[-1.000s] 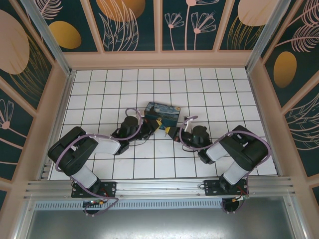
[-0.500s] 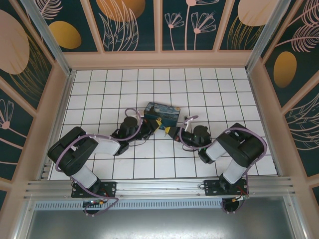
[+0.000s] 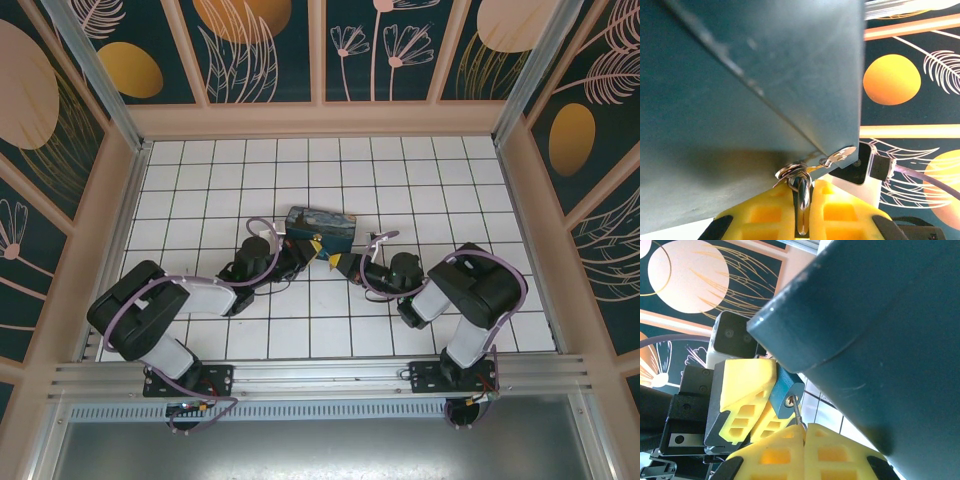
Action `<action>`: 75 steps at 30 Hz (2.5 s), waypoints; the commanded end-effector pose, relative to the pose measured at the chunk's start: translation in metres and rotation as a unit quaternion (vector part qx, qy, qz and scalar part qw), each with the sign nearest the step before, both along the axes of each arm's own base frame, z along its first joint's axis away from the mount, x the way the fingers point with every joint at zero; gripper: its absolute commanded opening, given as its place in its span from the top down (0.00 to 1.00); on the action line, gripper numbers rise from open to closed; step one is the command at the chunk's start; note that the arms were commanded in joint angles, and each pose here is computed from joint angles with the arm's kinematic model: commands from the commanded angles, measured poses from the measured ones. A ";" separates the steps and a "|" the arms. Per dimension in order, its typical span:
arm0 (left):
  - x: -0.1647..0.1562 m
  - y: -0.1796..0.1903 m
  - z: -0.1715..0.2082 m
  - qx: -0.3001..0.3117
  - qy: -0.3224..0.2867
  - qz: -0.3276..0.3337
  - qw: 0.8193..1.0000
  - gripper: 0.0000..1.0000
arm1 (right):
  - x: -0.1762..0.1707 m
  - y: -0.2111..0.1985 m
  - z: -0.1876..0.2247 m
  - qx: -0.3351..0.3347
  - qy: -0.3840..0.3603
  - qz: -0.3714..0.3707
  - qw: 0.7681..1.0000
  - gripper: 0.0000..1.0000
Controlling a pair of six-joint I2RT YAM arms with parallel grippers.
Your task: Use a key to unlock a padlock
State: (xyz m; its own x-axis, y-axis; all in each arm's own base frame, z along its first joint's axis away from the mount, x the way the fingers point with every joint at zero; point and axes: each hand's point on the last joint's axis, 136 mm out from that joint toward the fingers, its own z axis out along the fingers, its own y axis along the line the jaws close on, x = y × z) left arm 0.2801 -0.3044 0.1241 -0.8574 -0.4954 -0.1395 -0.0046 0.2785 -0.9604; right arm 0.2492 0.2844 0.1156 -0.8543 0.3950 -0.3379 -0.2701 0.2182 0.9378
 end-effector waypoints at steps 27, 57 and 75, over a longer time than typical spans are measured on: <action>-0.043 -0.027 -0.006 -0.014 -0.002 -0.128 0.992 1.00 | -0.004 0.004 0.011 -0.064 -0.079 0.078 0.992 1.00; -0.048 -0.030 0.016 -0.056 -0.011 -0.141 0.988 1.00 | 0.014 0.010 0.041 0.058 -0.010 0.045 0.997 1.00; -0.051 -0.030 0.021 -0.077 0.006 -0.143 0.987 1.00 | 0.031 0.027 0.057 0.048 -0.039 0.067 0.996 1.00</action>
